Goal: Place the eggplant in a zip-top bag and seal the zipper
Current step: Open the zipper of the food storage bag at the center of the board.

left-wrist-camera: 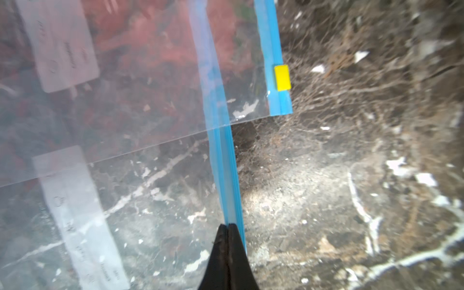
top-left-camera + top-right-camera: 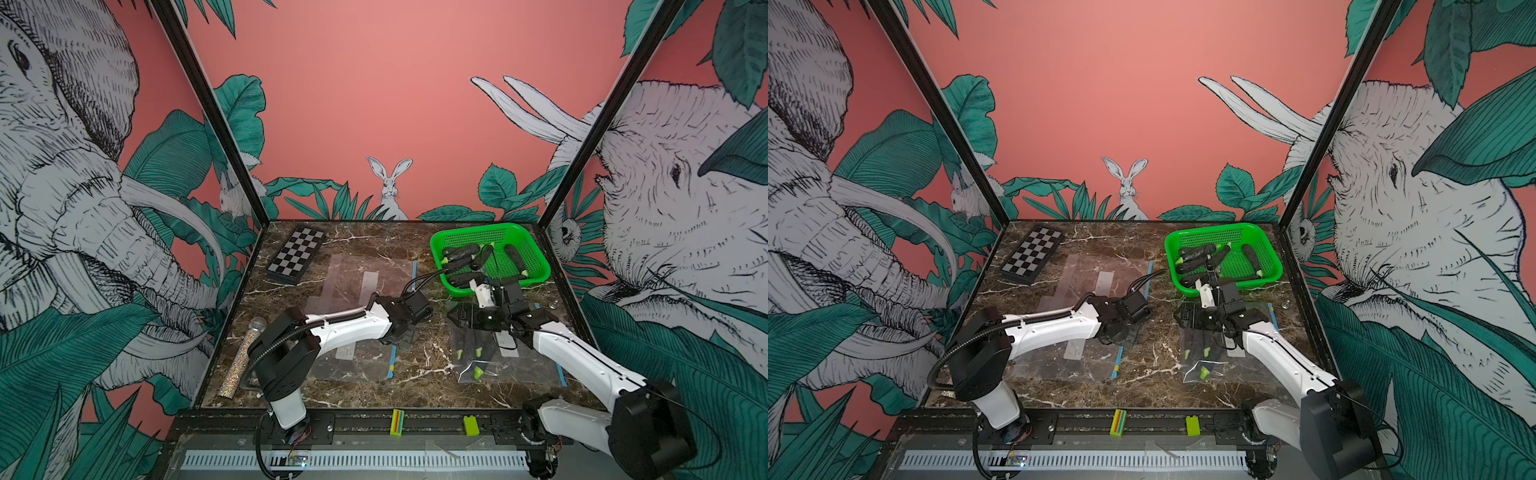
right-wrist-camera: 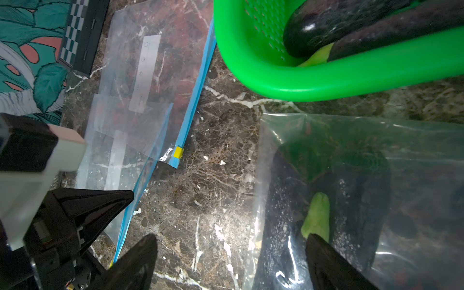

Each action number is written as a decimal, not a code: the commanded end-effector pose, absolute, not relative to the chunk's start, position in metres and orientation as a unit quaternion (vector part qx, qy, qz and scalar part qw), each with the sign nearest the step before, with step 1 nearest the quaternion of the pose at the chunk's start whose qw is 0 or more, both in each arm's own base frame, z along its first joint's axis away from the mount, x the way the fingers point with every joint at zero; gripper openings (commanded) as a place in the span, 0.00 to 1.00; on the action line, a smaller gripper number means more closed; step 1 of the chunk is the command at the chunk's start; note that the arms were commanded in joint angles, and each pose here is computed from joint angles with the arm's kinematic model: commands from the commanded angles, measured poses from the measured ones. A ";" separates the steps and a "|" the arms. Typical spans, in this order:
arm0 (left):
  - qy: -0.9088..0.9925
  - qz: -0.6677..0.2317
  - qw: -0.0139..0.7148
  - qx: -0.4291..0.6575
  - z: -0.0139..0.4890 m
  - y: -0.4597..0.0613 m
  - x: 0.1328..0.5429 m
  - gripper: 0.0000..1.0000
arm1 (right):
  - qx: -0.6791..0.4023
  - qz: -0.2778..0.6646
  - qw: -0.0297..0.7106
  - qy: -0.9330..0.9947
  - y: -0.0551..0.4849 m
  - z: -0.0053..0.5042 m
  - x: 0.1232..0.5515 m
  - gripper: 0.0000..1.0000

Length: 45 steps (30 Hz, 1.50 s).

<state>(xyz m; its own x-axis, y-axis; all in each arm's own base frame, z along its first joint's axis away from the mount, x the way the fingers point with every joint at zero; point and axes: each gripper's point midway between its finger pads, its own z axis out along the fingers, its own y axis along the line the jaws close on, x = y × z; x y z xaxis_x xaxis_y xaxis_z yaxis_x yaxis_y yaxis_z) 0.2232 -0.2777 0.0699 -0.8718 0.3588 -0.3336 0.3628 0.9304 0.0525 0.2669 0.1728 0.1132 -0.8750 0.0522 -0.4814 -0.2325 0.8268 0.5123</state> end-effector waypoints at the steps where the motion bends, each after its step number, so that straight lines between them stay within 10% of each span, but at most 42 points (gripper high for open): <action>1: 0.963 -0.018 0.197 0.183 0.101 -0.278 0.226 0.00 | -0.062 0.336 0.250 0.906 0.197 0.124 0.265 0.89; 29: 0.967 -0.084 0.196 0.142 0.126 -0.265 0.200 0.00 | -0.091 0.399 0.188 0.893 0.330 0.104 0.241 0.62; 45: 0.963 -0.109 0.209 0.130 0.134 -0.261 0.191 0.00 | -0.080 0.374 0.187 0.905 0.339 0.087 0.232 0.10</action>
